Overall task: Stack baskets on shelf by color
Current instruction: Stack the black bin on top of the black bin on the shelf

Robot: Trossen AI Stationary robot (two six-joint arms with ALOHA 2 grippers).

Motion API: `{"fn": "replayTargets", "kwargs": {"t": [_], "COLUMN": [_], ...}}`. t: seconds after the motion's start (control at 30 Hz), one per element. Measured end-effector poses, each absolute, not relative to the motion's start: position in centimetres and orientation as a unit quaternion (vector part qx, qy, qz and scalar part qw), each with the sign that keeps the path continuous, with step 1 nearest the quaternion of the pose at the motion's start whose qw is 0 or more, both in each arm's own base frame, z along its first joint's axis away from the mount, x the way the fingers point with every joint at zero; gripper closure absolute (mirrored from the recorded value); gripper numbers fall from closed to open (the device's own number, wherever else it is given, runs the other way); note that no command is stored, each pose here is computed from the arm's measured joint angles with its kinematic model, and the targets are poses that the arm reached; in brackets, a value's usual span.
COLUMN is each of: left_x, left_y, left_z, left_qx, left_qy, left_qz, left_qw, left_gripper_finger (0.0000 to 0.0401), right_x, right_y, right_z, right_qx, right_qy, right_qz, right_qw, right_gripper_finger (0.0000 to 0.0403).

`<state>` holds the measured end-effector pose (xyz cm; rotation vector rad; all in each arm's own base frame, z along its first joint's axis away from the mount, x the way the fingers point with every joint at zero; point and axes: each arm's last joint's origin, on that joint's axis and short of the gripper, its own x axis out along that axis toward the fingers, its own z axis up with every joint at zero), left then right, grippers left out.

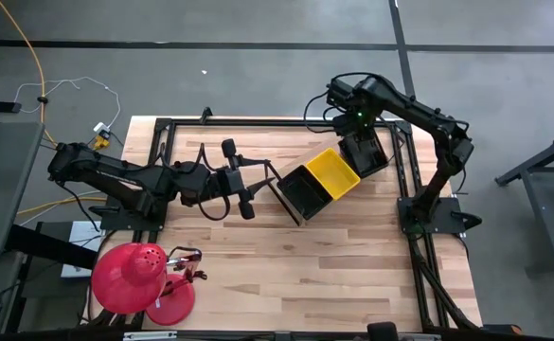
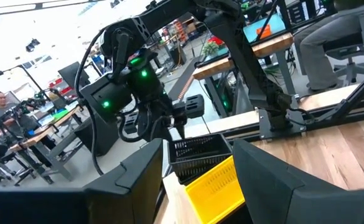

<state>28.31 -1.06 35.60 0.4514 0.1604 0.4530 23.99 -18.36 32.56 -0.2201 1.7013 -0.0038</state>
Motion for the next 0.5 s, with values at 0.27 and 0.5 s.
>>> {"fn": "replayTargets", "kwargs": {"t": [0.27, 0.5], "left_x": [28.2, 28.1], "left_y": [-0.8, -0.8], "left_z": [35.3, 34.8], "left_qx": [0.229, 0.237], "left_qy": [0.103, 0.127], "left_qz": [0.259, 0.263], "left_qw": [0.932, 0.927], "left_gripper_finger": [0.0217, 0.0217], "right_x": [24.0, 22.4], "right_y": [-18.0, -16.8], "right_z": [32.6, 30.9], "right_qx": [0.003, 0.016], "right_qy": [0.721, 0.594], "right_qz": [-0.061, -0.163], "right_qw": [0.690, 0.787], "right_gripper_finger": [0.0318, 0.0392]}}
